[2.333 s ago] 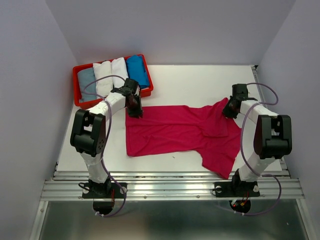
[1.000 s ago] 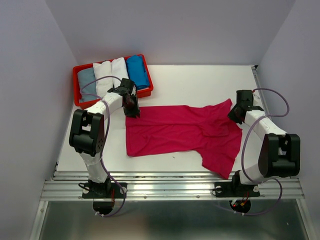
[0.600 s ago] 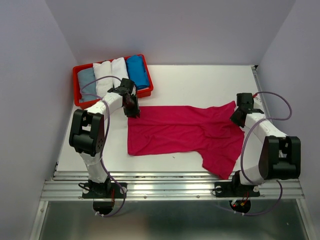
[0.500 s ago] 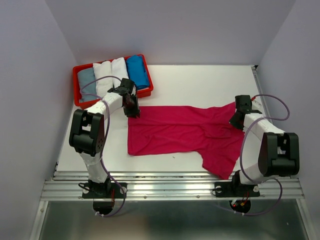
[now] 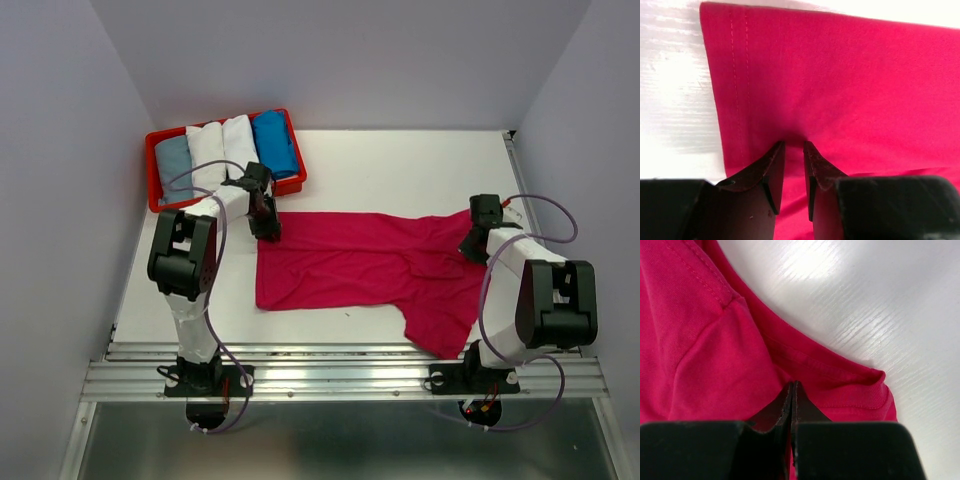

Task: Roll the t-shirts
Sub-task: Fold the T-shirt at the center of the board.

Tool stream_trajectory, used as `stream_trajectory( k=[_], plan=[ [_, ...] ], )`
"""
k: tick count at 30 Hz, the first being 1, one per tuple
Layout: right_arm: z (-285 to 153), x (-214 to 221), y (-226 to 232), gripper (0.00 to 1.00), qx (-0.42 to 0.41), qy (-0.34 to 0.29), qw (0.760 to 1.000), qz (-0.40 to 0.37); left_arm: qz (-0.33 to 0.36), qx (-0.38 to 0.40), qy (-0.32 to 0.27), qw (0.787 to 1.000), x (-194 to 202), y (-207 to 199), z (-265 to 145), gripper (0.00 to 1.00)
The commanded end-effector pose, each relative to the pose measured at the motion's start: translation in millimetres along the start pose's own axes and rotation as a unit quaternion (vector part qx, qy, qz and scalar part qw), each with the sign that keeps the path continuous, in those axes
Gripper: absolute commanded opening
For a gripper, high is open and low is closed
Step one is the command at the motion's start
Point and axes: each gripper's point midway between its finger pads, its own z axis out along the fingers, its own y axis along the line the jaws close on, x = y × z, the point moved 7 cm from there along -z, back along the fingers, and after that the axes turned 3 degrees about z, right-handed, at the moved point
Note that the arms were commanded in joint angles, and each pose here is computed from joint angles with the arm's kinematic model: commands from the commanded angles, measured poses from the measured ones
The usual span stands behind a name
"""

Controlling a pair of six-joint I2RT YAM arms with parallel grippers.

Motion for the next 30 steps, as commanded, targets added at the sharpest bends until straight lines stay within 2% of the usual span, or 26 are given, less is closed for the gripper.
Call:
stream_trajectory(
  k=[1, 11, 20, 21, 22, 23, 26, 28, 30],
  plan=[
    [6.9, -8.6, -3.0, 0.01, 0.013, -0.017, 1.000, 0.014, -0.014, -0.023, -0.002, 1.000, 2.3, 7.3, -0.1, 0.33],
    [2.9, -16.0, -2.8, 0.01, -0.003, -0.020, 1.000, 0.017, -0.024, -0.044, 0.026, 0.998, 30.2, 23.8, 9.9, 0.33],
    [4.1, -9.7, -5.4, 0.02, -0.012, -0.001, 1.000, 0.008, -0.035, -0.045, 0.017, 0.998, 40.8, 35.4, -1.6, 0.33],
    [-2.1, -13.8, -3.8, 0.07, -0.024, -0.007, 1.000, 0.008, -0.034, -0.038, 0.016, 0.999, 40.6, 33.8, -3.9, 0.33],
    [-7.4, -17.1, -1.0, 0.29, -0.037, -0.009, 0.999, 0.009, -0.032, -0.032, 0.006, 0.999, 36.5, 31.1, -10.1, 0.33],
    [-12.5, -21.8, 0.8, 0.33, -0.044, -0.016, 0.999, 0.010, -0.030, -0.029, 0.001, 0.999, 33.5, 30.1, -13.9, 0.33],
    [-34.3, -47.1, 11.2, 0.43, -0.071, -0.048, 0.996, 0.016, -0.021, -0.024, -0.022, 0.999, 20.0, 23.7, -30.9, 0.33],
    [-47.9, -66.8, 22.4, 0.43, -0.093, -0.067, 0.993, 0.023, -0.016, -0.024, -0.030, 0.999, 13.3, 21.0, -38.7, 0.33],
    [-50.9, -72.8, 33.8, 0.40, -0.121, -0.057, 0.991, 0.022, -0.011, -0.016, -0.043, 0.999, 1.5, 14.8, -45.2, 0.33]
  ],
)
